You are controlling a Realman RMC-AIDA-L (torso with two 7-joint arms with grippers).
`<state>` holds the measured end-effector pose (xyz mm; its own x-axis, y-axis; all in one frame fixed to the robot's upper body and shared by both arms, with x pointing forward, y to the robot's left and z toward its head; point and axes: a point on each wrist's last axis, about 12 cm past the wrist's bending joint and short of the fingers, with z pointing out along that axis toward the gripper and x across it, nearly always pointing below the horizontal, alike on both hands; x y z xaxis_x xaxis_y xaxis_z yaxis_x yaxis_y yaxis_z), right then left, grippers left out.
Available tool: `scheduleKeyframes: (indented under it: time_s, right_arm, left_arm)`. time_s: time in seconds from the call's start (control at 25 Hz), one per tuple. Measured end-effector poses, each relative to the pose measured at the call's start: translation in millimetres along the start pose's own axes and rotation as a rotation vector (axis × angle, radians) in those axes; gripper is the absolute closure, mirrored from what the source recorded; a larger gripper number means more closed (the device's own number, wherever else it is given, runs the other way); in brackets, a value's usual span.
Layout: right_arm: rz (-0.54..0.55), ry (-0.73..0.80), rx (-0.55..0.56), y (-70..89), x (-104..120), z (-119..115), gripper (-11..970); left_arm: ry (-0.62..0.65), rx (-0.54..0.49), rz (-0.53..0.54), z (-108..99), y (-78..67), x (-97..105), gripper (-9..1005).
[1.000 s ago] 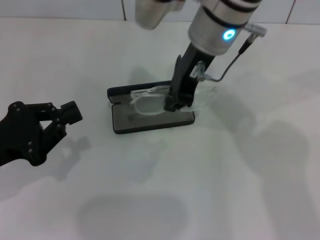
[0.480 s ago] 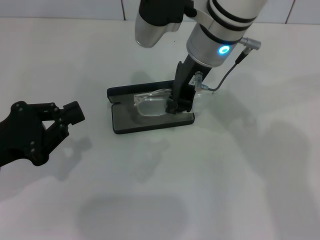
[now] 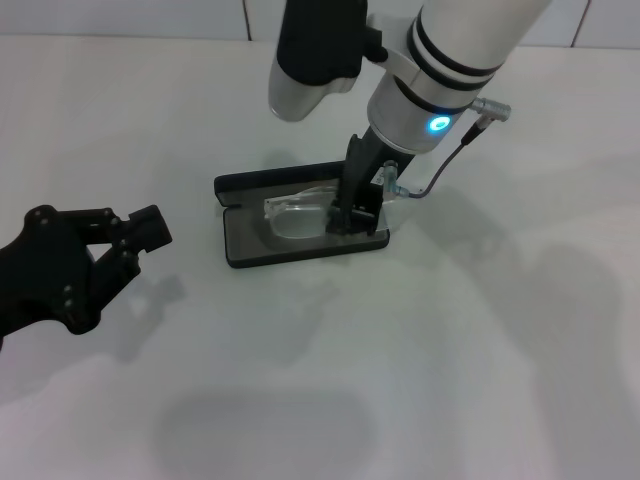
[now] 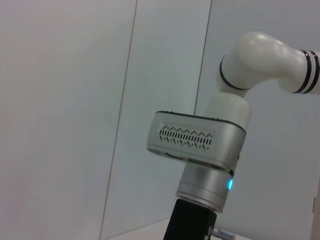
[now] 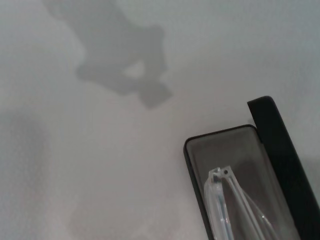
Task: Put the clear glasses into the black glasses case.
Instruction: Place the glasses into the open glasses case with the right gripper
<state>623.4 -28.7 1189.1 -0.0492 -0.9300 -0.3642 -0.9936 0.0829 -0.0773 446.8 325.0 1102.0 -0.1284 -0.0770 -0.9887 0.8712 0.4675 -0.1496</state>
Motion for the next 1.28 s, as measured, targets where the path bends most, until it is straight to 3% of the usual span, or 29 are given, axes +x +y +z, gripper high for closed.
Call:
scheduleKeyframes:
  time_s: [1.28]
  right_arm:
    - [-0.058,-0.03,0.049,6.7,2,17,777]
  left_arm:
    - [0.018,0.006,0.0,2,-0.6,3,931]
